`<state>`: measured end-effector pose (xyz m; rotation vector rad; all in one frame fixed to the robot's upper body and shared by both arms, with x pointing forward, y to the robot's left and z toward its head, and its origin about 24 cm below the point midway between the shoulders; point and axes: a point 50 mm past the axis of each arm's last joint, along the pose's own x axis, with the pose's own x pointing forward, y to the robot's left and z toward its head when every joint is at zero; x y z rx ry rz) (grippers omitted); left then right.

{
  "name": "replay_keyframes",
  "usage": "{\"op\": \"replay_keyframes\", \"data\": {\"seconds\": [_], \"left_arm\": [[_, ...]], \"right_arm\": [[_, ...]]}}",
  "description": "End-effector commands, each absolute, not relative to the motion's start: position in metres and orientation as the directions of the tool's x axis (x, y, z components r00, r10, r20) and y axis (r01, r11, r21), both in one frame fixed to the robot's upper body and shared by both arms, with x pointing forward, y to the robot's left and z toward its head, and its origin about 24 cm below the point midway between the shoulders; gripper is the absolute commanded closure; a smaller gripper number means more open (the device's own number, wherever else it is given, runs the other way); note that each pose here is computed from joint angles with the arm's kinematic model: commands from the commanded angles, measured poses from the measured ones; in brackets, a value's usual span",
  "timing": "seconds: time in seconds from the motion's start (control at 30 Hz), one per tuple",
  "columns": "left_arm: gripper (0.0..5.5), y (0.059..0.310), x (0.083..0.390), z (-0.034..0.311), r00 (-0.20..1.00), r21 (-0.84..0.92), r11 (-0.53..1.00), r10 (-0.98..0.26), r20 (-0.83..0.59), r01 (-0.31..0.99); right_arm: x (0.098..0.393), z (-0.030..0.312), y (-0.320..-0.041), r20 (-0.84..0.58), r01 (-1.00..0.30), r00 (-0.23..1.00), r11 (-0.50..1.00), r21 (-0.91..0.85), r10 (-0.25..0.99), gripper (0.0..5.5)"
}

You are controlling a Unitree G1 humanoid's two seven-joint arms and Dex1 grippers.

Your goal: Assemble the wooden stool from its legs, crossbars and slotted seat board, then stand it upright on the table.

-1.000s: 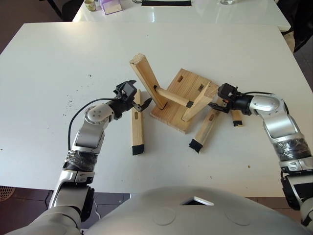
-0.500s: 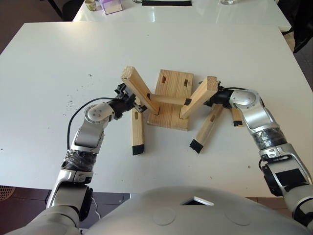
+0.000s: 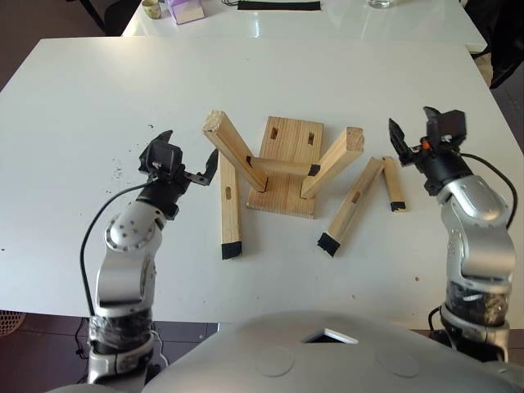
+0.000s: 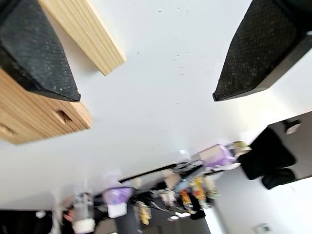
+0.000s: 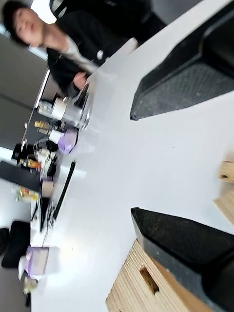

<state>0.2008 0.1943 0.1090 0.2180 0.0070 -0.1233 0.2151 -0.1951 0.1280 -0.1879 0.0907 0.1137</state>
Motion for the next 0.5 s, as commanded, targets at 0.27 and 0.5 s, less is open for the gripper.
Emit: {"op": "replay_keyframes", "data": {"seconds": [0.27, 0.5], "left_arm": [[0.45, 0.119, 0.196, 0.126, 0.920, 0.319, 0.875, -0.391, 0.023, 0.364], [0.45, 0.144, 0.209, 0.121, 0.951, 0.389, 0.878, -0.309, 0.014, 0.279]], "right_arm": [[0.221, 0.144, -0.088, -0.121, -0.353, 0.928, 0.936, 0.015, 0.352, 2.19], [0.242, 0.122, -0.127, -0.134, -0.220, 0.969, 0.972, -0.082, 0.208, 2.19]]}}
